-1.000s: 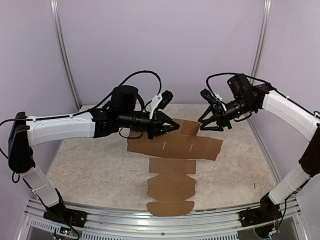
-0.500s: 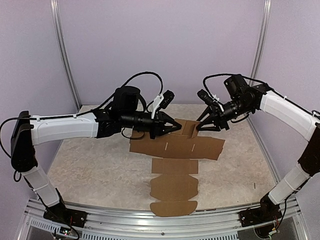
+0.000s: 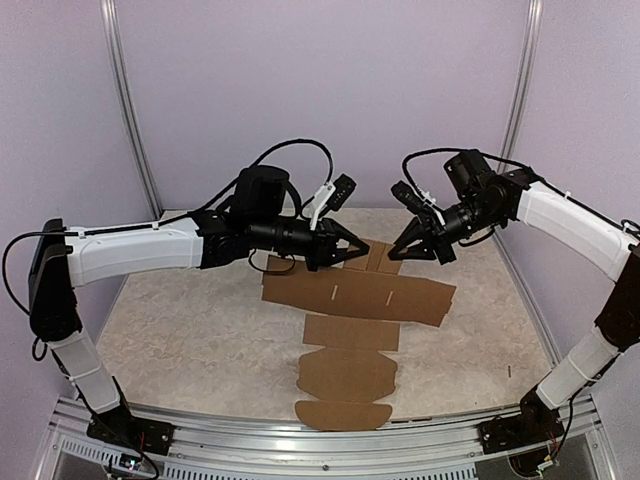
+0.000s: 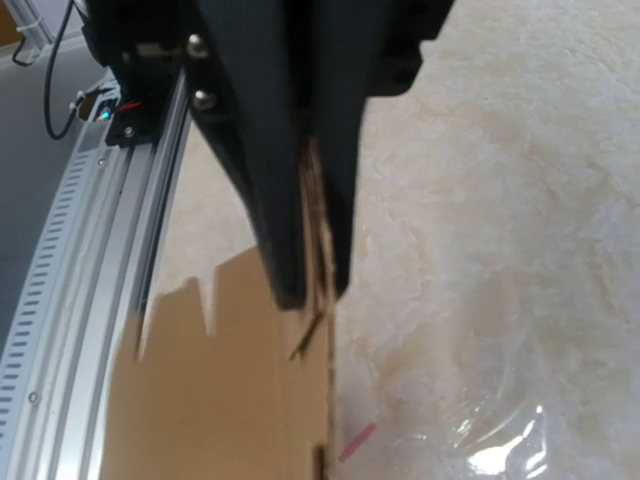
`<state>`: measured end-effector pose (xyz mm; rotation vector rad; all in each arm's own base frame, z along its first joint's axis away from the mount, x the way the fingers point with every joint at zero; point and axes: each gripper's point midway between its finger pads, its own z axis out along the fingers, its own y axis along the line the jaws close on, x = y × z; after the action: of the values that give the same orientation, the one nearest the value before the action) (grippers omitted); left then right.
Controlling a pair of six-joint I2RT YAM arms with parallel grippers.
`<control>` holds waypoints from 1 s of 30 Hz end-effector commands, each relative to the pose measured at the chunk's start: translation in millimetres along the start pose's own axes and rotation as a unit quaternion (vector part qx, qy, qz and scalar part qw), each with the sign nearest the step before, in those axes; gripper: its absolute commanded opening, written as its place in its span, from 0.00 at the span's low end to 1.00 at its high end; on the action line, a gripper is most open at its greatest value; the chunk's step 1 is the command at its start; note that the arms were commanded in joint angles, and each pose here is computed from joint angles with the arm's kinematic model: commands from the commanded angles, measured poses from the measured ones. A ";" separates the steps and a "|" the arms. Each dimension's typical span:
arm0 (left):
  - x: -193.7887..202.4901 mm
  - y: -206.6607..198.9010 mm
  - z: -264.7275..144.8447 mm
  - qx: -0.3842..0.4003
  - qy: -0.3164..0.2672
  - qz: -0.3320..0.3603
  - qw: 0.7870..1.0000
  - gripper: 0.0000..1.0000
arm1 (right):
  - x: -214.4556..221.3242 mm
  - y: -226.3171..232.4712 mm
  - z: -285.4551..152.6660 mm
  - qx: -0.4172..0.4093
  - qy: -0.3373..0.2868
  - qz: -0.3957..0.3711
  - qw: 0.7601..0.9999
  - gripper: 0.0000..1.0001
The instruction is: Fold the paper box
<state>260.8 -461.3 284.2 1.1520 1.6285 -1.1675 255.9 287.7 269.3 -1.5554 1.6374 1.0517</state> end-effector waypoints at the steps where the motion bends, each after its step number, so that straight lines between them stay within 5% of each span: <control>1: 13.6 -9.6 5.9 0.026 0.023 -0.008 0.999 0.00 | -4.9 5.8 -1.7 0.003 0.003 -0.021 1.000 0.00; 4: 15.7 -15.0 7.4 0.038 0.024 -0.007 0.999 0.00 | -3.9 6.2 -1.2 0.002 0.004 -0.021 1.000 0.00; 7: 18.9 -12.9 9.5 0.034 0.029 -0.009 0.999 0.15 | -4.6 5.6 -1.6 0.004 0.005 -0.022 1.000 0.00; 10: 21.0 -11.2 11.1 0.033 0.031 -0.004 0.999 0.00 | -4.8 4.5 -2.3 0.006 0.007 -0.022 1.000 0.00; 21: 34.4 -7.5 11.3 0.024 0.055 0.003 0.998 0.00 | -4.8 2.6 -2.4 0.009 0.011 -0.021 1.000 0.00; 25: 32.2 -2.1 10.5 0.008 0.054 0.018 0.998 0.07 | -5.0 0.8 -1.3 0.008 0.013 -0.018 1.000 0.00; 28: 32.0 1.0 10.4 0.000 0.056 0.019 0.998 0.23 | -5.0 -0.5 -1.0 0.008 0.013 -0.017 1.000 0.00; 30: 33.9 1.2 10.7 0.003 0.059 0.024 0.998 0.14 | -5.2 -1.2 -0.6 0.008 0.013 -0.017 1.000 0.00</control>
<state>255.1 -462.5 267.1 1.2402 1.6255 -1.1243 255.6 285.8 264.7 -1.5783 1.6616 1.0143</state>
